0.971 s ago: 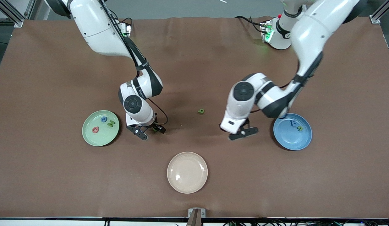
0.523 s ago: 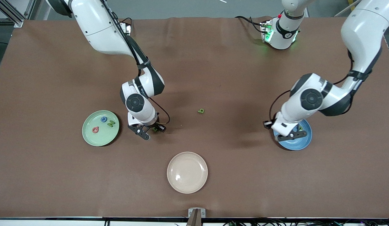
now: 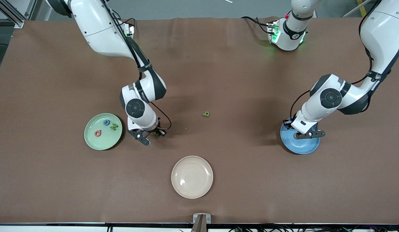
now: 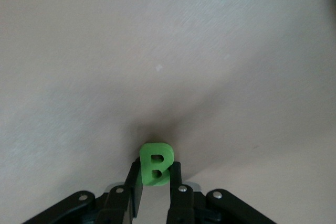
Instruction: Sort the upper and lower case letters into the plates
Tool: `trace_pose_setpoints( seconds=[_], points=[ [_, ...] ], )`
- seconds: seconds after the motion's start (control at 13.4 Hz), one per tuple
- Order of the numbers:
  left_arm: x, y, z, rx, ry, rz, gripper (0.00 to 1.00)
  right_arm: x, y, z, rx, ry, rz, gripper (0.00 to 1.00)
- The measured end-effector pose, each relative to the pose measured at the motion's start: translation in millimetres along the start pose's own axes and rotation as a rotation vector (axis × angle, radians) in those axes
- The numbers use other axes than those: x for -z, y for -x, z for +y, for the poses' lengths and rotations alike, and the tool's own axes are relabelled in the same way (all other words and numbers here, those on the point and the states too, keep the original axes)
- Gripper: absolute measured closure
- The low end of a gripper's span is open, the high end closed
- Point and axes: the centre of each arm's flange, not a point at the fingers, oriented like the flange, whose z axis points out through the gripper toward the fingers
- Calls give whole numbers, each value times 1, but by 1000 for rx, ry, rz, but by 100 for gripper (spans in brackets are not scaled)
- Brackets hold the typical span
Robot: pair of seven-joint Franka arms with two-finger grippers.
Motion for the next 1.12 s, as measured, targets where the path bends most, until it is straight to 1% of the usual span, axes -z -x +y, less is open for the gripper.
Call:
trace_pose_setpoints(
  seconds=[0.15, 0.37, 0.52, 0.75, 0.82, 0.9, 1.05, 1.12],
  points=[
    [-6, 4, -3, -20, -21, 1, 73, 30, -34, 19, 49, 36, -40, 75],
    [-19, 9, -14, -41, -42, 8, 73, 73, -92, 70, 142, 37, -81, 75],
    [-25, 7, -21, -42, -23, 29, 73, 79, -126, 107, 201, 30, -98, 75],
    [-33, 8, -27, -40, -8, 28, 73, 71, -165, 156, 271, 25, -114, 75],
    [-35, 10, -26, -42, -5, 26, 73, 68, -174, 168, 282, 22, -110, 75],
    [-36, 10, -26, -45, -5, 26, 73, 64, -179, 176, 290, 17, -92, 75],
    [-40, 10, -32, -46, -13, 30, 73, 50, -180, 183, 305, 6, -60, 75],
    [-41, 10, -34, -45, -13, 31, 72, 43, -179, 186, 308, 4, -53, 75]
  ],
)
